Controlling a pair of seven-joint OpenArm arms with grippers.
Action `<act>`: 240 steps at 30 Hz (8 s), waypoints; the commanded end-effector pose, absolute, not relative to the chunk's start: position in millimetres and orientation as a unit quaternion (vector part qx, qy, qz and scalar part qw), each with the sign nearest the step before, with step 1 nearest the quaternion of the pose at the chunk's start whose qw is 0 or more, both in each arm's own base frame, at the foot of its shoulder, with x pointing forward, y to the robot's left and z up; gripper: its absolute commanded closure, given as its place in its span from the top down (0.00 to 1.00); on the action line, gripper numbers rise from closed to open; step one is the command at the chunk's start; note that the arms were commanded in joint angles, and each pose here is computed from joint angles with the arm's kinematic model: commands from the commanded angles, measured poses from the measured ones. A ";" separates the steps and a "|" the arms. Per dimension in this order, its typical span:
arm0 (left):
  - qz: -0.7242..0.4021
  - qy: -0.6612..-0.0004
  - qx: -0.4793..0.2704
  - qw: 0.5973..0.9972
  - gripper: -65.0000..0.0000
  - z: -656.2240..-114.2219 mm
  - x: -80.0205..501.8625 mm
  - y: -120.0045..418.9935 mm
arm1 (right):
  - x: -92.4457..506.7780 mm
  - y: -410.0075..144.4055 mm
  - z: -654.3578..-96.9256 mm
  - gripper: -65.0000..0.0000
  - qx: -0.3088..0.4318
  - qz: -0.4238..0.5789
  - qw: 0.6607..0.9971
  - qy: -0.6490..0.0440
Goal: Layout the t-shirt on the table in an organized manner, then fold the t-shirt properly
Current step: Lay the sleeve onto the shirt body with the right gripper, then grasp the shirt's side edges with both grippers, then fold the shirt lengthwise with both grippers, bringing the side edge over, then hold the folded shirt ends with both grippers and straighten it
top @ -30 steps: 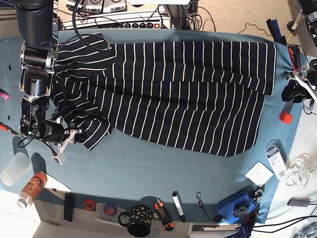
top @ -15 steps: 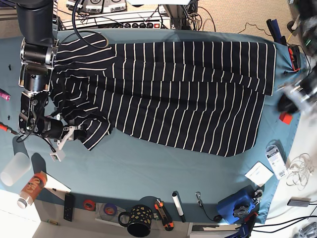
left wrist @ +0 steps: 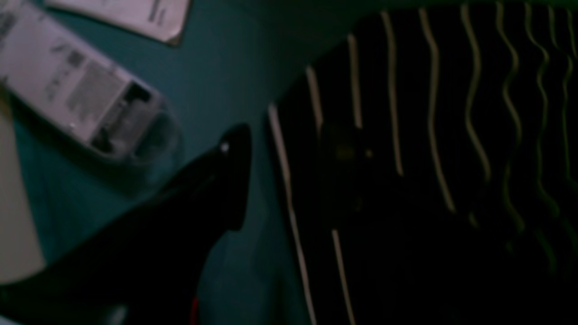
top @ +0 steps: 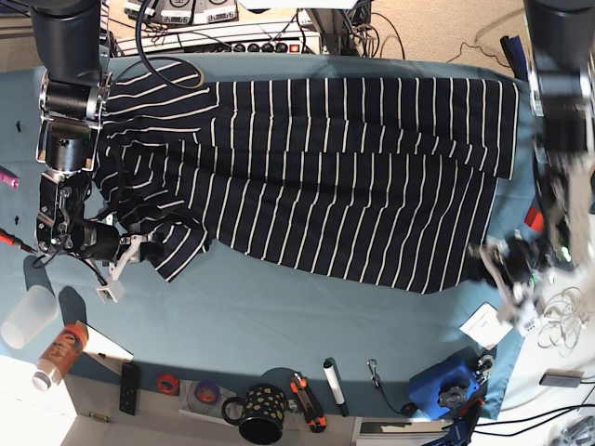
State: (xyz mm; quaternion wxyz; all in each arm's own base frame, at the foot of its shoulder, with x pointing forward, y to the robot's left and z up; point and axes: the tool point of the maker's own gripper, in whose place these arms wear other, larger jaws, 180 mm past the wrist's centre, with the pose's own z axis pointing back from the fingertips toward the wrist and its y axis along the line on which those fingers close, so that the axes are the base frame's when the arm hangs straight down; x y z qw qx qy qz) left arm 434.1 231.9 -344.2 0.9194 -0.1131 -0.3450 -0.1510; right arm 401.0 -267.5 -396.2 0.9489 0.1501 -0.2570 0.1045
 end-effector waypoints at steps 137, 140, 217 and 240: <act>0.018 -0.319 -0.398 0.860 0.00 -328.6 379.2 265.4 | 425.4 -278.9 -233.5 0.00 0.145 0.121 0.865 -0.465; 0.018 -0.316 -0.405 0.858 0.00 -335.5 364.5 262.1 | 417.2 -286.5 -225.4 0.00 0.148 0.111 0.862 -0.471; -0.076 -0.294 -0.268 0.914 0.00 -341.5 258.1 266.8 | 218.8 -345.2 -283.7 0.00 0.158 0.087 0.929 -0.322; -0.069 -0.296 -0.268 0.914 0.39 -345.3 253.6 267.4 | 205.6 -346.0 -293.8 0.32 0.157 0.084 0.937 -0.300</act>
